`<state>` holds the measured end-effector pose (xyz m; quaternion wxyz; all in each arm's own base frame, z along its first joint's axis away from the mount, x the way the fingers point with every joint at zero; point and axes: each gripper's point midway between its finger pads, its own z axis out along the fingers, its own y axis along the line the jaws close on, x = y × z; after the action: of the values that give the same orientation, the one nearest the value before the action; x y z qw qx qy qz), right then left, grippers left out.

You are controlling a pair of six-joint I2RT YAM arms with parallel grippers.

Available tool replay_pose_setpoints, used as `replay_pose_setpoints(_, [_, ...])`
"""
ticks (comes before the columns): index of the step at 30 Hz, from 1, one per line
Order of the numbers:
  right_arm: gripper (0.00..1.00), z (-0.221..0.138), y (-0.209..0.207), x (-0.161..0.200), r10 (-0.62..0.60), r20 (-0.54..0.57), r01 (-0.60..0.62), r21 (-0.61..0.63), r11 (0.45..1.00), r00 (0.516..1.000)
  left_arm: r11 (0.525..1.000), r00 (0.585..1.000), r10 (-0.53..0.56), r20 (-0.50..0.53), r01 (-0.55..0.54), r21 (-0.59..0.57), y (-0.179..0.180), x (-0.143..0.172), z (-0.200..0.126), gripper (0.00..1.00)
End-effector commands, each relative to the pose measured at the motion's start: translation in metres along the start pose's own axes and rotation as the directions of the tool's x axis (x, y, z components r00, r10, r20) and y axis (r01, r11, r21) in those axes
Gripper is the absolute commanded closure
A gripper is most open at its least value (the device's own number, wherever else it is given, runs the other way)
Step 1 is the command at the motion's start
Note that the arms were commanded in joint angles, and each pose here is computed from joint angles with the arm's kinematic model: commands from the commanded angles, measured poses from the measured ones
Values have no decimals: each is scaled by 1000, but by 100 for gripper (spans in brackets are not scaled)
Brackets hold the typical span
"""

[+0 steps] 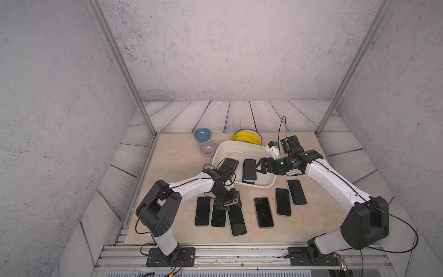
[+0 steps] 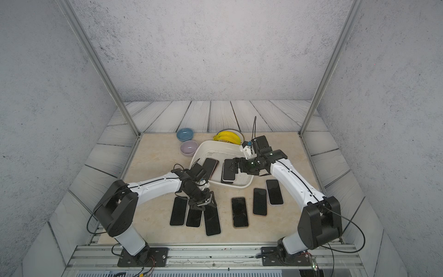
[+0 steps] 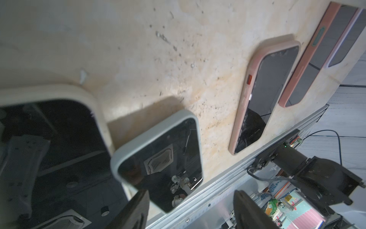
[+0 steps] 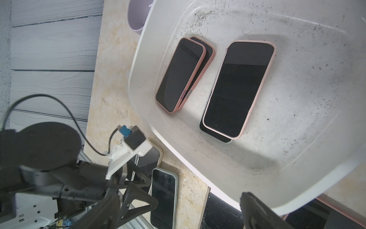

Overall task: Take the phone out of the storage box
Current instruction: Adjust the storage box at the center of the board, then pick up the phone from the storage box.

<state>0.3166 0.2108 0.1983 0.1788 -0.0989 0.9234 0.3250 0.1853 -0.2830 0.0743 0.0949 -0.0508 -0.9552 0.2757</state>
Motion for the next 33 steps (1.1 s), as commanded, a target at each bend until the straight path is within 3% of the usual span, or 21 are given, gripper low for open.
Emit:
replay_pose_setpoints(1, [0, -3, 4, -8, 12, 30, -12, -14, 1000, 999, 996, 1000, 19, -6, -20, -91, 22, 19, -12, 27])
replay_pose_setpoints(12, [0, 1, 5, -9, 42, 37, -41, -33, 999, 998, 998, 999, 27, -43, -29, -55, 29, 40, -4, 27])
replay_pose_setpoints(21, [0, -1, 1, 1, 37, 21, -37, -16, 999, 999, 994, 991, 87, -106, -94, -61, 15, 49, 29, 27])
replay_pose_setpoints(33, [1, -9, 1, 10, 5, 15, -6, 3, 1000, 1000, 987, 990, 95, -109, -107, -117, 12, 29, 49, 27])
